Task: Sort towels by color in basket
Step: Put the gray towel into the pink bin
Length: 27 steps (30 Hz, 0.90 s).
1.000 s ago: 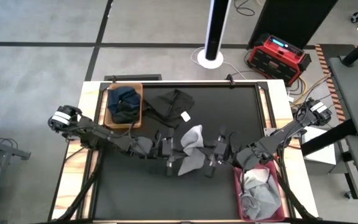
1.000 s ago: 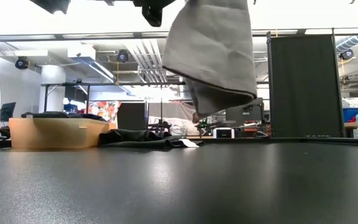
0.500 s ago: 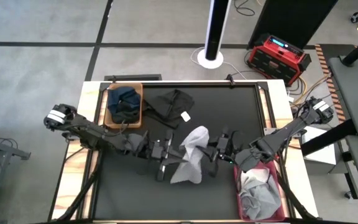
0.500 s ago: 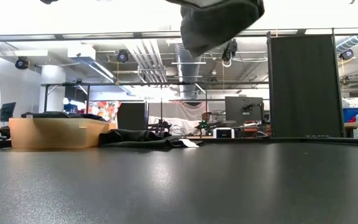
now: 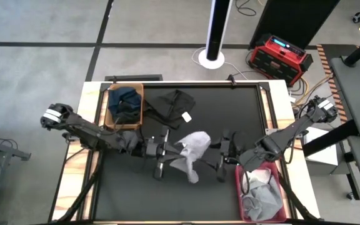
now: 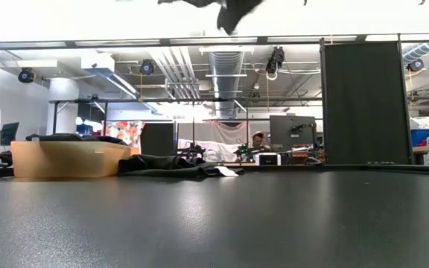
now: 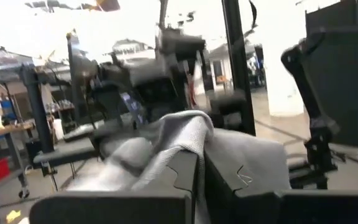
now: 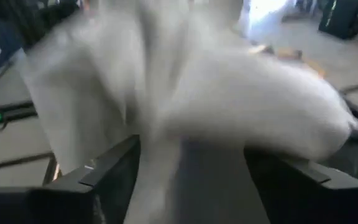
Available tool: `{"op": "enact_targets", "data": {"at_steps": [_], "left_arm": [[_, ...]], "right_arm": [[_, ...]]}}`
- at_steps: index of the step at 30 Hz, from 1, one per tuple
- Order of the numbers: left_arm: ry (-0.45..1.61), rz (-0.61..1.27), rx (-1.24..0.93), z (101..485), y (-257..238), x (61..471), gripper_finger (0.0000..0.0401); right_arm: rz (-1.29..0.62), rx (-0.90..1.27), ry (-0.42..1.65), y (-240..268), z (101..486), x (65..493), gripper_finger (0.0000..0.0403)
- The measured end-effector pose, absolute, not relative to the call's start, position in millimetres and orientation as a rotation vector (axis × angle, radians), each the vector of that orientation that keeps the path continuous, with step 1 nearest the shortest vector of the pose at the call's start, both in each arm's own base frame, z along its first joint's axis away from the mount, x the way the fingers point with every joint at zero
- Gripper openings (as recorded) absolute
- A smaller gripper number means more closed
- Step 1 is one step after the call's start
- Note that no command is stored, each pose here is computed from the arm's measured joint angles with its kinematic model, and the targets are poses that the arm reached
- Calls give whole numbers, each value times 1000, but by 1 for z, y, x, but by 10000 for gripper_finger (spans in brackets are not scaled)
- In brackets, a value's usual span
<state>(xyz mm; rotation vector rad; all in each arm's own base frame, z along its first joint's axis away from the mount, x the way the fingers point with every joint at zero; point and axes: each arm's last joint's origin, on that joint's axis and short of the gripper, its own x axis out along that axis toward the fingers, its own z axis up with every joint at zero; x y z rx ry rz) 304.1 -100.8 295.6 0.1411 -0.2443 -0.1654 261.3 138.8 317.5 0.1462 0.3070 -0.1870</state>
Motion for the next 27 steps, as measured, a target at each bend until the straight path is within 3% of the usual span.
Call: {"op": "enact_targets", "data": {"at_steps": [11, 19, 27], "left_arm": [[-294, -154, 128, 307, -98, 298, 0], [-197, -57, 137, 299, -96, 300, 0], [-173, -55, 142, 291, -97, 305, 0]], "right_arm": [[-209, 183, 366, 139, 314, 253, 338], [-209, 37, 299, 150, 335, 243, 354], [-206, -104, 284, 157, 335, 266, 354]]}}
